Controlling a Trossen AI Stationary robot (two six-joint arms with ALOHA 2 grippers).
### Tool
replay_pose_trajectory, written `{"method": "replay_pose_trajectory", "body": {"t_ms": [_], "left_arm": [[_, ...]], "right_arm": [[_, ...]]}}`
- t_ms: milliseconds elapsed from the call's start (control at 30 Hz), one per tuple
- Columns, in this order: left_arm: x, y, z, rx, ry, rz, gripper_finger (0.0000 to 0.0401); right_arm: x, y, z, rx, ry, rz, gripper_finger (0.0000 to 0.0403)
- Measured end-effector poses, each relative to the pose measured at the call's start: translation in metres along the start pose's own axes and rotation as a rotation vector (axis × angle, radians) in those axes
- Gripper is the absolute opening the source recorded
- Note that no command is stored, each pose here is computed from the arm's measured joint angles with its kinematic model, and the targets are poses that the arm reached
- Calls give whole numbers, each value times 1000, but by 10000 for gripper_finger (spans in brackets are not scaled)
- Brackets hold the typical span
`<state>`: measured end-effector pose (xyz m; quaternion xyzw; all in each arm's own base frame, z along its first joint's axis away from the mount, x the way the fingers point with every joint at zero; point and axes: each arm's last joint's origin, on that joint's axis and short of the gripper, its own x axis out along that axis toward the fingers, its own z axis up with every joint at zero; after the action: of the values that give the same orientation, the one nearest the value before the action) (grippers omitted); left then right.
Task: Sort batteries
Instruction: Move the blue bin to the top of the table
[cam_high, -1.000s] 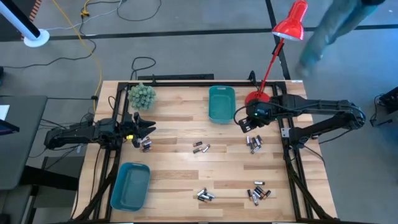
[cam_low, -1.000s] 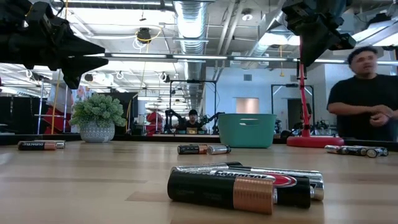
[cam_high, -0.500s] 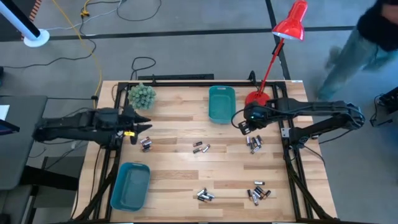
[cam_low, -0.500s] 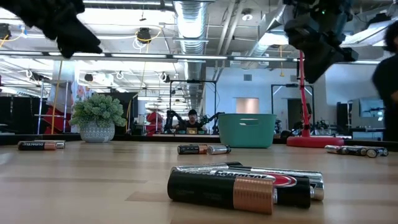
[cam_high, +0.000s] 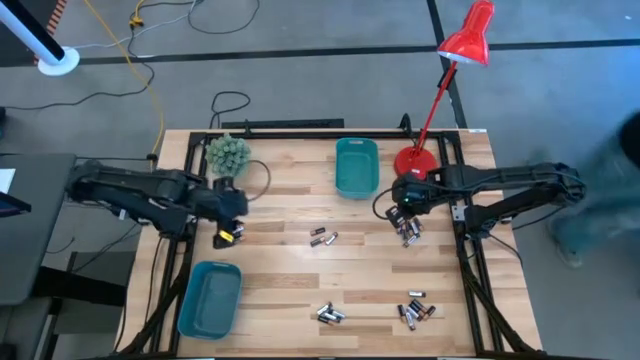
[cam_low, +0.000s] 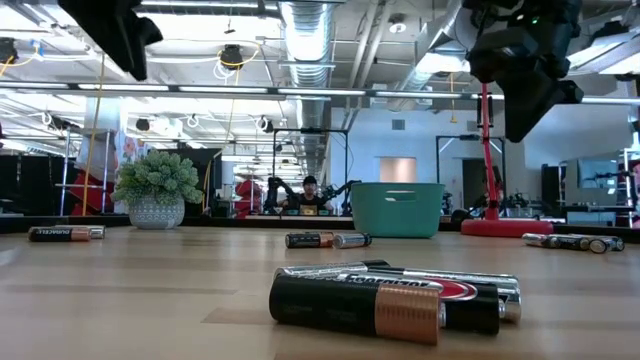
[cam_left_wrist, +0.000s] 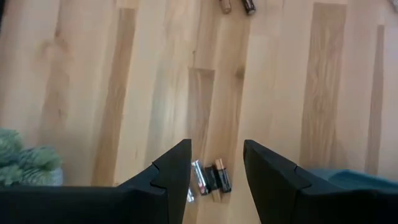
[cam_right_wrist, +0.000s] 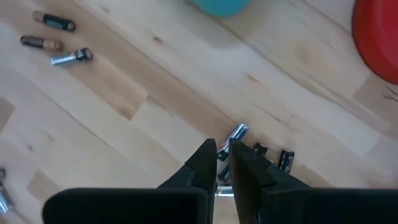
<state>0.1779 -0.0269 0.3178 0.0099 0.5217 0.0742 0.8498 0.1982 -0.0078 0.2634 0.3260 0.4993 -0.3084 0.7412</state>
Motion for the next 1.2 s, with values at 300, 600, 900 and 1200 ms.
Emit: {"method": "replay_pose_trajectory", "body": {"t_ms": [300, 600, 900, 1200], "left_arm": [[44, -22, 15, -70, 224, -115, 144], [28, -56, -7, -140, 319, -175, 144], [5, -89, -33, 88, 245, -149, 144], [25, -101, -48, 83, 265, -93, 144]], "right_arm": [[-3, 13, -16, -115, 8, 32, 63], [-4, 18, -23, -157, 0, 43, 63], [-5, 21, -22, -156, -27, 66, 63], [-5, 23, -21, -157, -38, 80, 63]]}}
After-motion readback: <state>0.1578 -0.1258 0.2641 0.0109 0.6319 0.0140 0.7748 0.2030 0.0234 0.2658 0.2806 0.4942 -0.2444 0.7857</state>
